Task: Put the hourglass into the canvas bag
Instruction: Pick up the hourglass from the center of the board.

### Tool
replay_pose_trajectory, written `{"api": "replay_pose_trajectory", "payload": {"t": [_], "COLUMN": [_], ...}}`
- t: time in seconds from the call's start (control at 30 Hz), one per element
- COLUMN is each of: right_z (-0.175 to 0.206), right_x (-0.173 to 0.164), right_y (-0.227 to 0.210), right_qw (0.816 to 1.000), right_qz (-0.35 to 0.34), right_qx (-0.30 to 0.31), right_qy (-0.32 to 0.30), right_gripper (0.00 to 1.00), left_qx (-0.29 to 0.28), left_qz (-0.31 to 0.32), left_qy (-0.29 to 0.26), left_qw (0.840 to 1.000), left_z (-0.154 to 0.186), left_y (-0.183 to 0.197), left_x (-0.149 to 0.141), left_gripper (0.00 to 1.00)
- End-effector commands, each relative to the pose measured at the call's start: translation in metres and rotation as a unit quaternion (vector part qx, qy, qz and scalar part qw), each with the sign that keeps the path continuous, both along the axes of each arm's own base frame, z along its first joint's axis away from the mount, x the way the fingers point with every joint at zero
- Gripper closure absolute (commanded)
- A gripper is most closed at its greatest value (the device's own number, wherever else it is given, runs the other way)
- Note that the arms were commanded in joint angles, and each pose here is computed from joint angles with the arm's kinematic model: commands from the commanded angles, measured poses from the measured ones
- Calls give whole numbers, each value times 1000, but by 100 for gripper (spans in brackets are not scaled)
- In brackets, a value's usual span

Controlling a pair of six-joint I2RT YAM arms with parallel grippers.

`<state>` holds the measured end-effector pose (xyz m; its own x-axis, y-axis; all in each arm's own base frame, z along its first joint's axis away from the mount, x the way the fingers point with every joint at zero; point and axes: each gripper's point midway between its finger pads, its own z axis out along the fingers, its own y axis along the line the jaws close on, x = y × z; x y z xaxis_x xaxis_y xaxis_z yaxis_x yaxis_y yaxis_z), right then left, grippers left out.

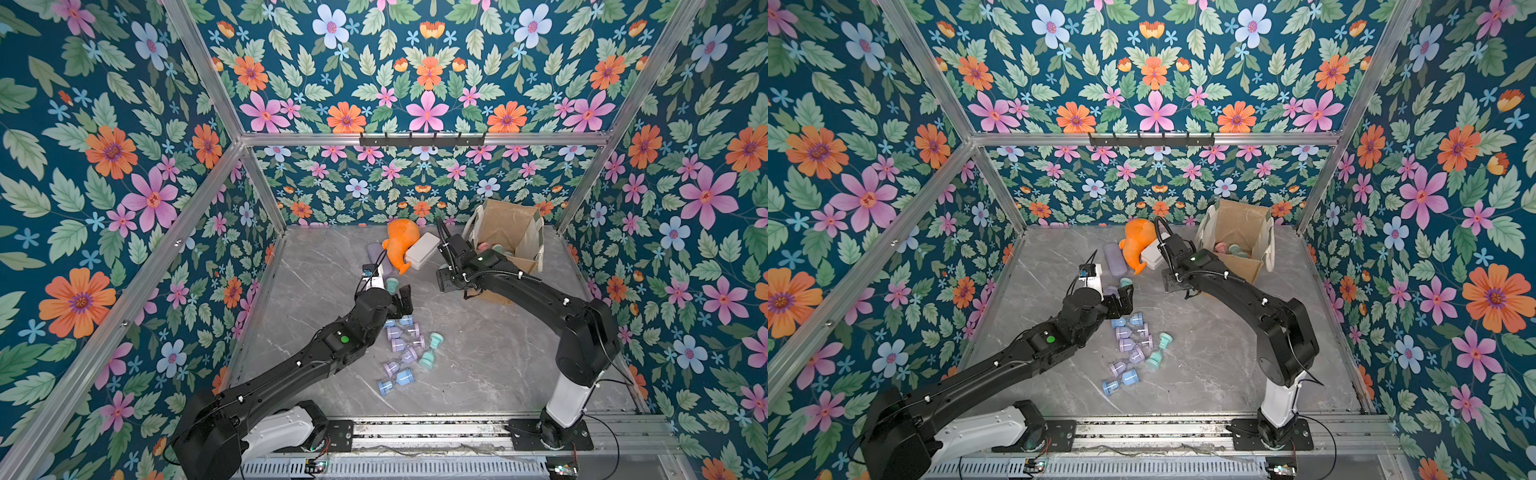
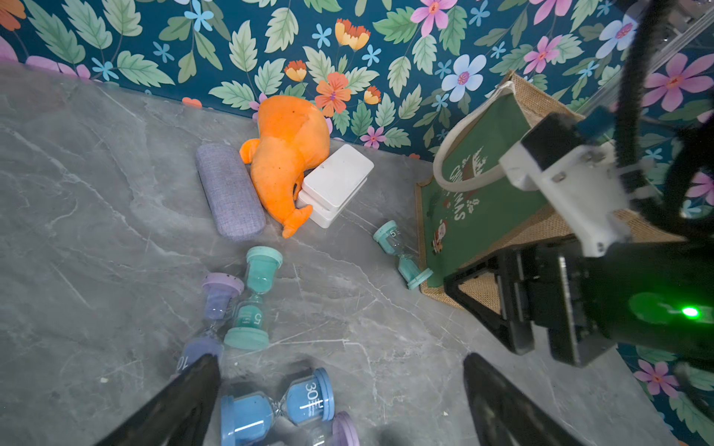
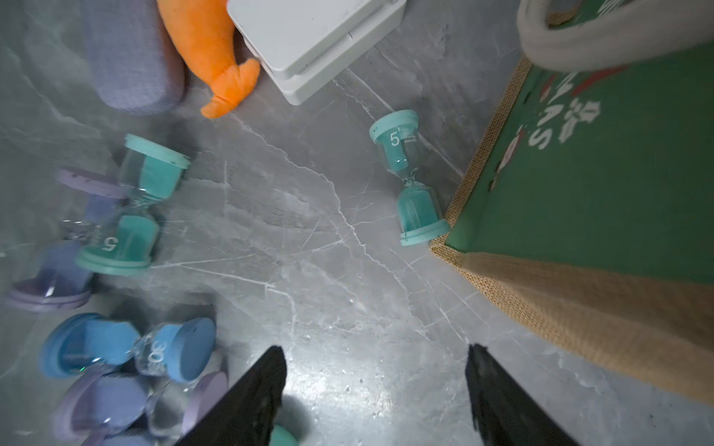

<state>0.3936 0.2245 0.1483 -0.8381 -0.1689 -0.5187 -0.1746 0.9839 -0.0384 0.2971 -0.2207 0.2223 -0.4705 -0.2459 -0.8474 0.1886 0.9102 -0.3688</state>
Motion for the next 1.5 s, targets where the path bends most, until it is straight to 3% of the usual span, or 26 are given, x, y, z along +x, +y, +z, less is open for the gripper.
{"api": "replay_pose_trajectory", "payload": {"t": [0.0, 0.37, 0.77, 1.47], "right_z": [-13, -64, -107, -128], "right_x": [16, 55, 64, 57], "right_y": [-3, -15, -17, -10], "right_qw": [999, 997, 997, 996], "right_qz": [-7, -19, -25, -17], "right_qx": [-28, -69, -50, -37], "right_qy": [-15, 13, 50, 79], "right_gripper": [24, 23, 23, 45], "left_qx": [-9, -17, -13, -14], "left_qz": [7, -10, -6, -6], "left_qy": [-3, 9, 12, 8], "left_qw": [1000, 1000, 1000, 1000], "left_z": [1, -7, -10, -6], "left_y": [0, -17, -16, -15], "left_x": [3, 9, 10, 9], "left_gripper": [0, 0, 0, 0]}}
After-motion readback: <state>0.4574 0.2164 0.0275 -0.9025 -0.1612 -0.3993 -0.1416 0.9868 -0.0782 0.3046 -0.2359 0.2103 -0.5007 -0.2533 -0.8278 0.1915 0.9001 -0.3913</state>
